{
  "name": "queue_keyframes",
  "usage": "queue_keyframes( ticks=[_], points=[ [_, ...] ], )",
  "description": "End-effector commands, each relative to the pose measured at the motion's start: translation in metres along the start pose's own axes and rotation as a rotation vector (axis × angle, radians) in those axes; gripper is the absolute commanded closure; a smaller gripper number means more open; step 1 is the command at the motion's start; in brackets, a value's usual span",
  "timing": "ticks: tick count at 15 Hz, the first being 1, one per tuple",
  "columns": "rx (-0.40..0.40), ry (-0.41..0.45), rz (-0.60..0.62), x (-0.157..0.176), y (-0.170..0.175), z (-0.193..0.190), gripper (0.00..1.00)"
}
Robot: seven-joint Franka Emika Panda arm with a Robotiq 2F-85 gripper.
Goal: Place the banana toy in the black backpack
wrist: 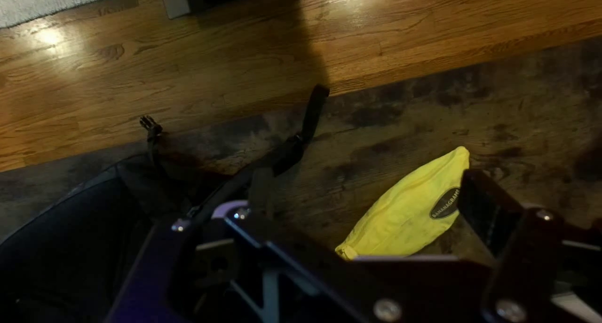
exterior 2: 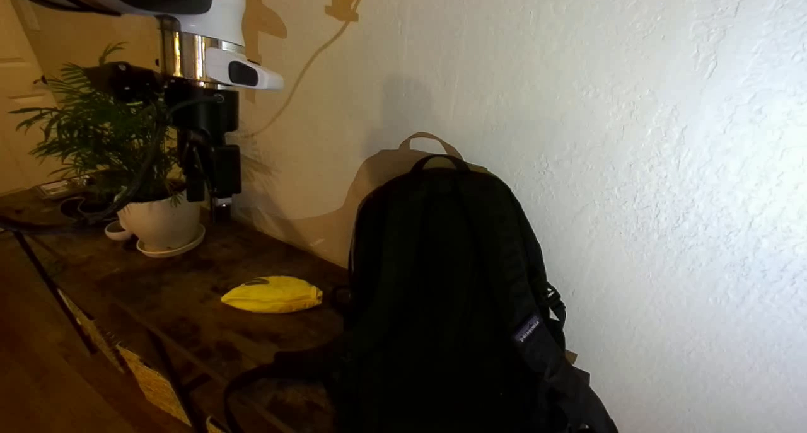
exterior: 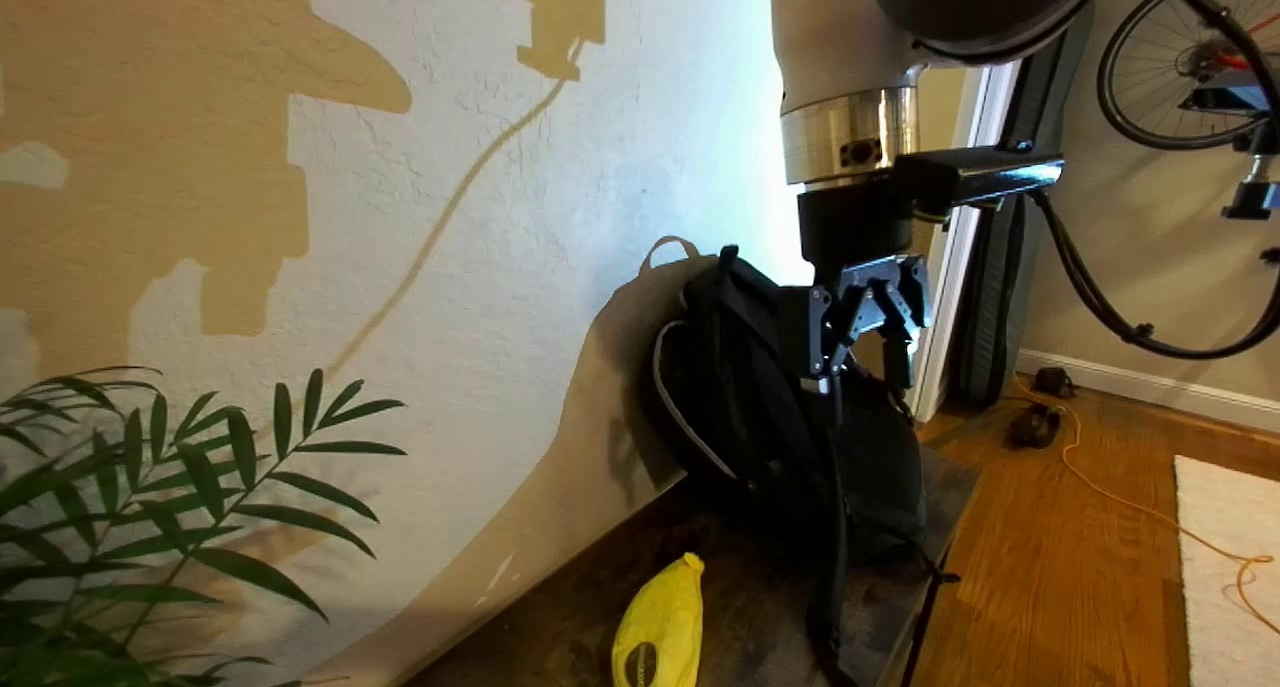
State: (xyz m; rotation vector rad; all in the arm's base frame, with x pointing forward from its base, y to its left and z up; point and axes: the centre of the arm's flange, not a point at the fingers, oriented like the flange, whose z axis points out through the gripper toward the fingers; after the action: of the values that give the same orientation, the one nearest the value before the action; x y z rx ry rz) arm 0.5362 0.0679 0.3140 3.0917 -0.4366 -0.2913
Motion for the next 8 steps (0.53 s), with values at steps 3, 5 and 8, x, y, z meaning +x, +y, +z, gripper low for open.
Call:
queue_keyframes(
  ticks=[3, 5, 8],
  points=[
    [0.002, 0.002, 0.001, 0.0014, 0.0000, -0.0008, 0.00],
    [0.002, 0.003, 0.001, 0.0018, -0.0003, -0.0017, 0.00],
    [0.018, 0.013, 0.033, 0.0051, -0.0019, 0.0047, 0.00]
  ],
)
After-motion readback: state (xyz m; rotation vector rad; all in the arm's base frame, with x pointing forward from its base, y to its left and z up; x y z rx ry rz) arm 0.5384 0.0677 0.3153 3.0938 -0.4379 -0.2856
